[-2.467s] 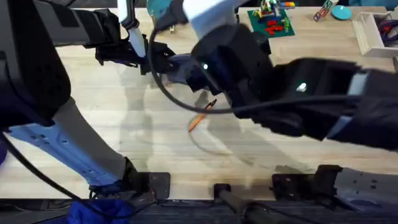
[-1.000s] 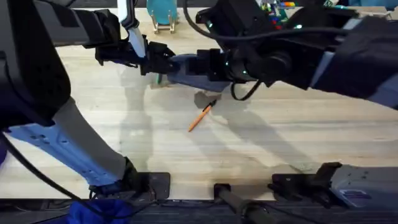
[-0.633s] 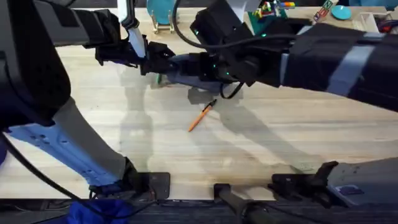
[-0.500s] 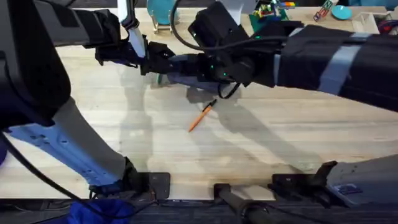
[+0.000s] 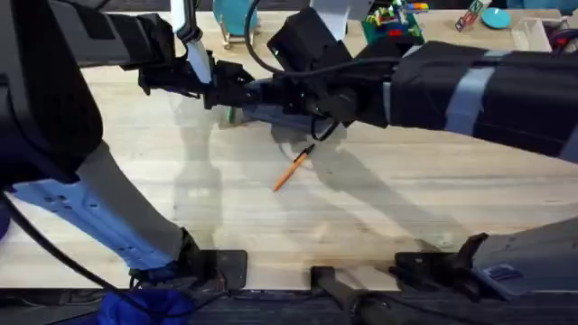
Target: Unzip the bag, pick up the pens from the table one at a time and place them inside, then zip the bag closed.
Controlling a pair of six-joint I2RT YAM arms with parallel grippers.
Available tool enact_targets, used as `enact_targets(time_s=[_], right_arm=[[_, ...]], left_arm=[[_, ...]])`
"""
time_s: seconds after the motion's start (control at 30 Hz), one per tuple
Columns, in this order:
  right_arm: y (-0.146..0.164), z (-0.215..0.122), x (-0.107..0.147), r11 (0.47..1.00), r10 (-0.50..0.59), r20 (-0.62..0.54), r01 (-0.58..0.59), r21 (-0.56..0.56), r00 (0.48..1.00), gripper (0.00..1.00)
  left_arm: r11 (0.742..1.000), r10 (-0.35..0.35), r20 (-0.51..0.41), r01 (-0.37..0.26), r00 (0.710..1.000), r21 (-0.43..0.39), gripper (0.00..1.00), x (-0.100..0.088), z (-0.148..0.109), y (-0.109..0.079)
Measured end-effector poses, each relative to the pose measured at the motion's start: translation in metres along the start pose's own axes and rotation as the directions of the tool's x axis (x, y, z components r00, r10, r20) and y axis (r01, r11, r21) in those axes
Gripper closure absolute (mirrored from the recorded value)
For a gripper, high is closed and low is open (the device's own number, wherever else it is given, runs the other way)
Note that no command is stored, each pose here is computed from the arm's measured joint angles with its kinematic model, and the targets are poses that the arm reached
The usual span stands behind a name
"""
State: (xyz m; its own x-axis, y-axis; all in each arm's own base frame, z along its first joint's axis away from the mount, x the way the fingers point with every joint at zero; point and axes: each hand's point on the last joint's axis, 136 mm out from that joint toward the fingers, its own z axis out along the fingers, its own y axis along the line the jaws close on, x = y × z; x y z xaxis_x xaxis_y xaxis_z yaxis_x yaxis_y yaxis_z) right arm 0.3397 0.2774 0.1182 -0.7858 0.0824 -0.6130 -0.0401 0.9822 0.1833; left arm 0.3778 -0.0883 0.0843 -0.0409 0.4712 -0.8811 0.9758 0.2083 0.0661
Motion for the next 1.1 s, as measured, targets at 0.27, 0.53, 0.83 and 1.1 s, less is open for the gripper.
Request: enact_targets(time_s=[0.27, 0.53, 0.83, 1.1], right_arm=[[-0.0043, 0.008, 0.0008, 0.999, -0.005, 0.011, 0.005, 0.033, 1.0, 0.329], [-0.0058, 0.0091, -0.0027, 0.999, -0.003, 0.031, 0.002, 0.045, 1.0, 0.542], [-0.0077, 0.009, -0.0047, 0.998, -0.003, 0.041, 0.001, 0.055, 0.999, 0.816], [-0.0072, 0.009, -0.0045, 0.999, -0.004, 0.041, 0.002, 0.053, 0.999, 0.965]], left_arm=[[1.0, 0.0, 0.0, 0.0, 1.0, 0.0, 0.959, 0.0, 0.0, -0.0001], [1.0, 0.0, 0.0, 0.0, 1.0, 0.0, 0.959, 0.0001, 0.0, 0.0], [1.0, 0.0, 0.0, 0.0, 1.0, 0.0, 0.959, 0.0001, 0.0, 0.0], [1.0, 0.0, 0.0, 0.0, 1.0, 0.0, 0.959, 0.0001, 0.0, 0.0]])
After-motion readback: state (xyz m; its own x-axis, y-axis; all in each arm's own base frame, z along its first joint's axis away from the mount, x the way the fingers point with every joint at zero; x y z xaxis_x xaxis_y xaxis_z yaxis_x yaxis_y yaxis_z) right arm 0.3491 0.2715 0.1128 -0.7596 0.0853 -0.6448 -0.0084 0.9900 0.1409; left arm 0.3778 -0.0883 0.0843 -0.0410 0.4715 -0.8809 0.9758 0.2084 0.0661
